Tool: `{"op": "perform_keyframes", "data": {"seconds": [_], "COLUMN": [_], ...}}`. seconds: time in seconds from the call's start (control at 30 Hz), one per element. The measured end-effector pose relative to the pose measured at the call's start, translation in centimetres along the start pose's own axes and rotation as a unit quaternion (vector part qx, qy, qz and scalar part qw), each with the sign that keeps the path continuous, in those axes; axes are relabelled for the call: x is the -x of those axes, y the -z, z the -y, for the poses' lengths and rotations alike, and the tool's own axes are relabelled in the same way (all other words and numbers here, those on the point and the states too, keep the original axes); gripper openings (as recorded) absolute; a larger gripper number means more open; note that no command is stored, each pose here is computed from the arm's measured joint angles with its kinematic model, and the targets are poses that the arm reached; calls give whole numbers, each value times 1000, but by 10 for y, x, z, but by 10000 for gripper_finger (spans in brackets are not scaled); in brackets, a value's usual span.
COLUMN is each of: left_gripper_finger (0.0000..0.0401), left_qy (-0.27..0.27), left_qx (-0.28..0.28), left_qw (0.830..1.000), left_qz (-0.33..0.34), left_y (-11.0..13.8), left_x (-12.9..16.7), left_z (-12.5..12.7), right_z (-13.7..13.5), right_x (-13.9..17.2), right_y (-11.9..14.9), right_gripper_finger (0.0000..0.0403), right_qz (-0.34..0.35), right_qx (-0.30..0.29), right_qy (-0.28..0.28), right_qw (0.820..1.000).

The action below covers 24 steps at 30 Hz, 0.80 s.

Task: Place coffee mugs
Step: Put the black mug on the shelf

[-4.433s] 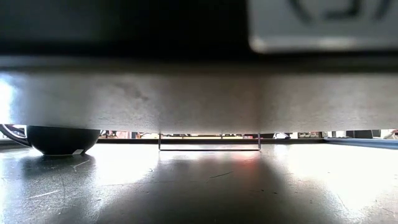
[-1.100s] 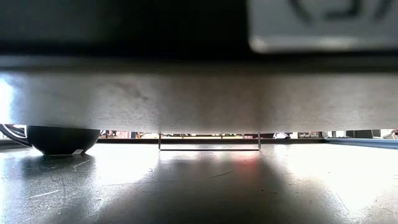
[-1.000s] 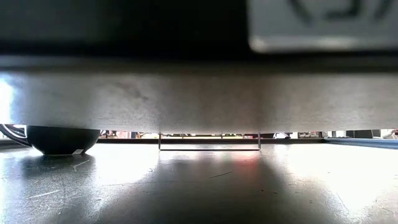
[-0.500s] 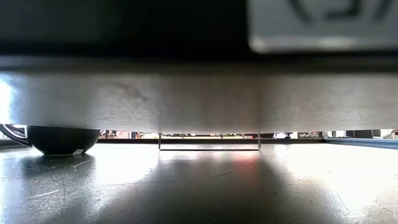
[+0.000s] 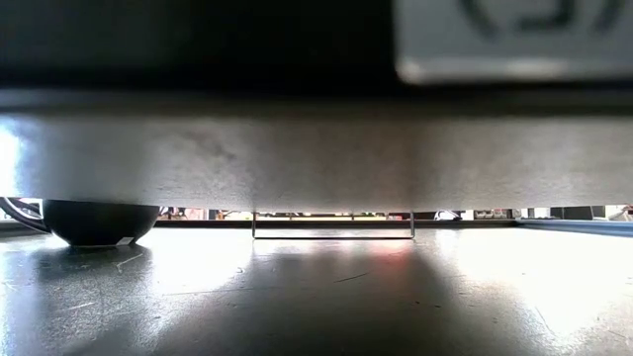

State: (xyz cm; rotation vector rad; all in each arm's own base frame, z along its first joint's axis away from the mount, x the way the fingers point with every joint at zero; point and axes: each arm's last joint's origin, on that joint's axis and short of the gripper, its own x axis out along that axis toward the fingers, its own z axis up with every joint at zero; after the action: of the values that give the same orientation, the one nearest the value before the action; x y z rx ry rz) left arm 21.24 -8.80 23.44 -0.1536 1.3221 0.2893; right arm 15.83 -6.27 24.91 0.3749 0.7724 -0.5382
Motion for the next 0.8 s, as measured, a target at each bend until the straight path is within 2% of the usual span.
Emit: {"op": "perform_keyframes", "data": {"seconds": [0.2, 0.27, 0.4, 0.47, 0.6, 0.8], "left_gripper_finger": [113, 92, 27, 10, 10, 6], "left_qy": [-7, -2, 11, 14, 26, 110], "left_qx": [-33, -44, -38, -35, -30, -31], "left_qw": [999, 999, 999, 999, 999, 993], "left_qz": [-7, 0, 4, 2, 5, -10], "left_y": [-6, -8, -10, -9, -11, -18], "left_x": [-11, -12, -12, -13, -12, 4], "left_z": [1, 3, 4, 5, 6, 17], "right_z": [0, 0, 0, 0, 0, 0], "right_x": [0, 0, 0, 0, 0, 0], "right_y": [0, 0, 0, 0, 0, 0], "right_gripper_finger": [84, 84, 84, 84, 84, 84], "right_qz": [0, 0, 0, 0, 0, 0], "right_qx": [0, 0, 0, 0, 0, 0], "right_qy": [0, 0, 0, 0, 0, 0], "right_qw": [1000, 1000, 1000, 1000, 1000, 1000]}}
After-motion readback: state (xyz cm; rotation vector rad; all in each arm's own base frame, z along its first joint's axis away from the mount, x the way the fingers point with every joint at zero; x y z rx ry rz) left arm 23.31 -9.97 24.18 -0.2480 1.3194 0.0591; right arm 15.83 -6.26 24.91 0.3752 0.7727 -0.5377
